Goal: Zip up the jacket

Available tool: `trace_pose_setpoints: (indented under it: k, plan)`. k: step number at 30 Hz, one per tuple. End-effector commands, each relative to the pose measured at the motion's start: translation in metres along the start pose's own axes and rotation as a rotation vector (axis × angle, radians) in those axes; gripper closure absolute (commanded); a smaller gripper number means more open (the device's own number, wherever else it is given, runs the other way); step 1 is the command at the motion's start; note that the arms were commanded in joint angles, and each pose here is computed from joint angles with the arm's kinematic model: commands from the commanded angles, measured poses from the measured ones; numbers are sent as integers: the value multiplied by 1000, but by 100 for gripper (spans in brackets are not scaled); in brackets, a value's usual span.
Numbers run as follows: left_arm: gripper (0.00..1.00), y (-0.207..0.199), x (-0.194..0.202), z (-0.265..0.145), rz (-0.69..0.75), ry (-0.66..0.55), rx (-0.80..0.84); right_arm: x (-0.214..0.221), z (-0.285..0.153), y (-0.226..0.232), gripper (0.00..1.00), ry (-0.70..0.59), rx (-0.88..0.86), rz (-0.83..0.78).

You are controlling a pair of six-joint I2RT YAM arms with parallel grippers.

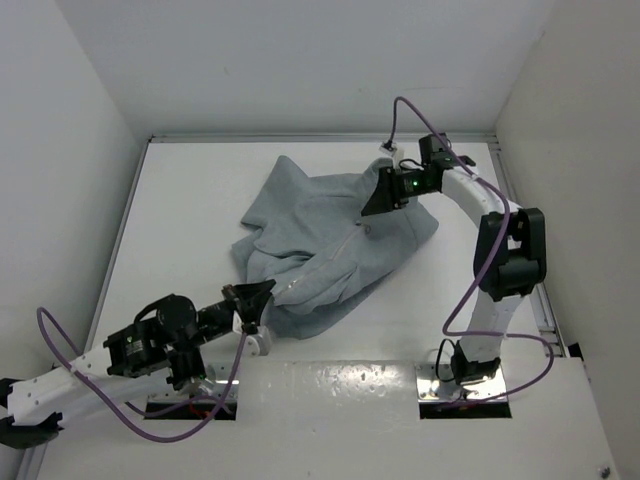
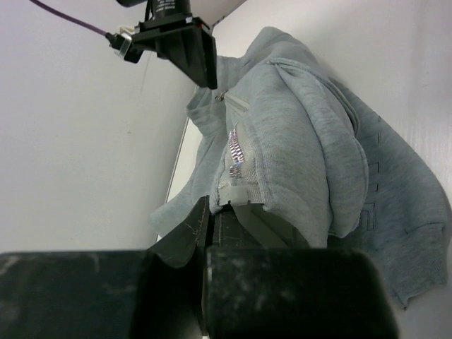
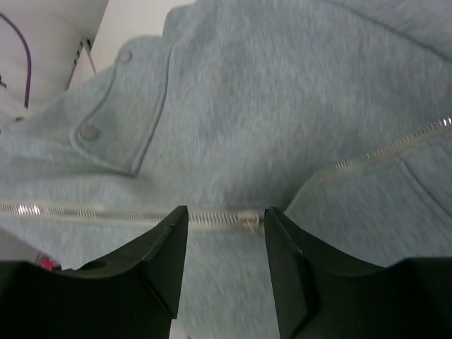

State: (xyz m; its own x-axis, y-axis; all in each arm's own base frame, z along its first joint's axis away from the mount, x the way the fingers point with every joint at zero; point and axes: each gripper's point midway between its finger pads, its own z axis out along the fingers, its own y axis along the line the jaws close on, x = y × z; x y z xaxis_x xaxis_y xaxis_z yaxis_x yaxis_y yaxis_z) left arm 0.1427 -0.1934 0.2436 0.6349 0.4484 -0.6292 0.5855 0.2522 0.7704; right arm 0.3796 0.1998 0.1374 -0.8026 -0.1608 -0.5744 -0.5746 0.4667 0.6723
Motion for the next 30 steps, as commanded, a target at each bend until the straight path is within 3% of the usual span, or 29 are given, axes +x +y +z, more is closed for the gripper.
trace_pose_setpoints:
  k: [1,6,7,17,24,30]
  plan:
    - [100,8,-20,-3,9,-92,-20,4,-26,8,52,-1,-82,-131]
    - [100,5,-25,-8,19,-124,-2,19,-26,10,56,48,-111,-244]
    - [100,5,-25,-8,19,-124,-2,20,-27,7,56,49,-117,-326]
    - [100,-1,-25,-8,33,-134,19,25,-13,13,54,99,-196,-469]
    - [100,1,-27,-5,24,-129,27,45,-8,14,54,154,-251,-495]
    - [100,1,-27,-4,15,-128,27,50,-4,2,47,153,-241,-517]
